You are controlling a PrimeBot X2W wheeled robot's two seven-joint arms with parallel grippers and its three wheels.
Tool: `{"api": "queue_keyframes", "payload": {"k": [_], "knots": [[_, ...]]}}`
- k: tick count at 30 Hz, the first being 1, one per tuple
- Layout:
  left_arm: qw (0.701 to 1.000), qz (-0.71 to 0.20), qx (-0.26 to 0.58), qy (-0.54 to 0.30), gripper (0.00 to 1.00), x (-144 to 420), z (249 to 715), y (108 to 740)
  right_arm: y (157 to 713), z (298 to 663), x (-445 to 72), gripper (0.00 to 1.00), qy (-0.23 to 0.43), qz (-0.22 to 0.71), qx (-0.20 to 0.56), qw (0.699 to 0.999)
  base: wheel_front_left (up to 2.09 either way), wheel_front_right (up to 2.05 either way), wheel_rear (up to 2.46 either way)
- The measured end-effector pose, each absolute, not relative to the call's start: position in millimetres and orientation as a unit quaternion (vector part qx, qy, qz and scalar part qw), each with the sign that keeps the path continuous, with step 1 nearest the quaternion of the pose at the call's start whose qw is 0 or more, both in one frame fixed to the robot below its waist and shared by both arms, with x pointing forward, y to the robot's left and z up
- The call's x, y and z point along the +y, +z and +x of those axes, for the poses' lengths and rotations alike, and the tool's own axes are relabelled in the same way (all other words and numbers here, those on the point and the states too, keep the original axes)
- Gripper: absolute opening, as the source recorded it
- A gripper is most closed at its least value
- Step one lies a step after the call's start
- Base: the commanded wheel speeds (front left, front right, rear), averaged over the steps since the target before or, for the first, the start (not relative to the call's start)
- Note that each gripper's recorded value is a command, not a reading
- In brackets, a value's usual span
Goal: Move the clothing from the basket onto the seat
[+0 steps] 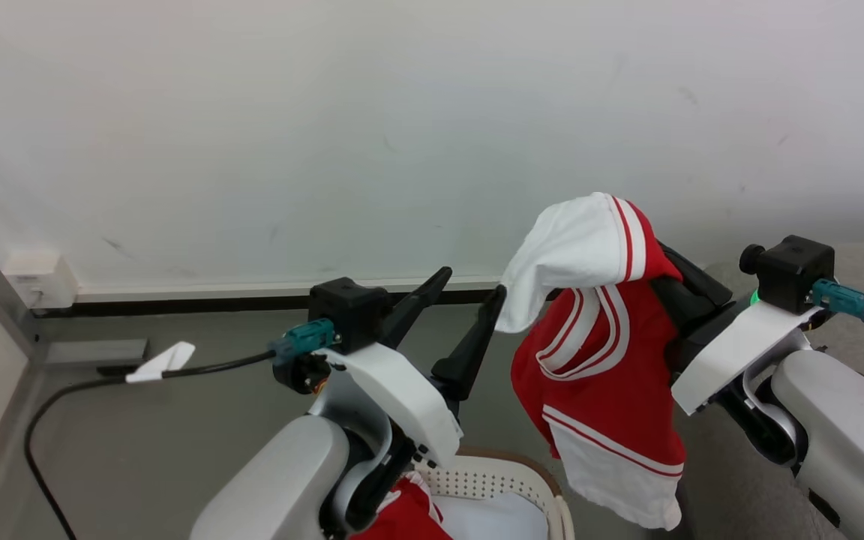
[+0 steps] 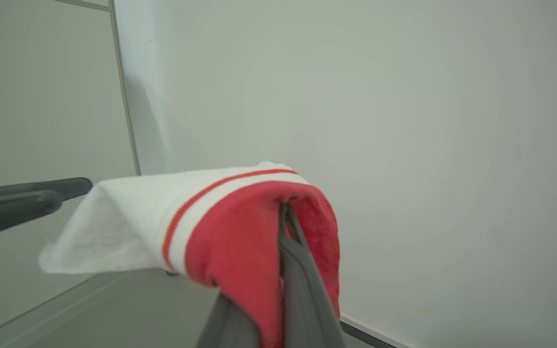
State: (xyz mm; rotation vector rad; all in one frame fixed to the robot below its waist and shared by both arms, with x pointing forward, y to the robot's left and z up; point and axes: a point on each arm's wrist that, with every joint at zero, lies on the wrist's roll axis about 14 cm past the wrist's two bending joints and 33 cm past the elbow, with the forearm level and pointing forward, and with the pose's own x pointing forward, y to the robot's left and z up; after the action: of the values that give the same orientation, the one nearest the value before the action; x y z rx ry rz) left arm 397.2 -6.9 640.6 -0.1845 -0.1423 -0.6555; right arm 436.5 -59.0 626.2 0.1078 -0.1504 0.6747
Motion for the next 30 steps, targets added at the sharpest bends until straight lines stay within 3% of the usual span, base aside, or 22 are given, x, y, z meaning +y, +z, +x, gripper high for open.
{"api": "queue_keyframes", "payload": {"k": [10,30], "knots": [[0.929,-0.100,-0.057,-0.351,1.00,-31,400,623,626,438,-101,0.00,0.283,0.054,-0.081,0.954,0.00,0.00,0.00],[0.880,-0.111,-0.052,-0.459,1.00,-113,390,616,640,421,-207,0.00,0.167,0.034,-0.101,0.980,0.00,0.00,0.00]]}}
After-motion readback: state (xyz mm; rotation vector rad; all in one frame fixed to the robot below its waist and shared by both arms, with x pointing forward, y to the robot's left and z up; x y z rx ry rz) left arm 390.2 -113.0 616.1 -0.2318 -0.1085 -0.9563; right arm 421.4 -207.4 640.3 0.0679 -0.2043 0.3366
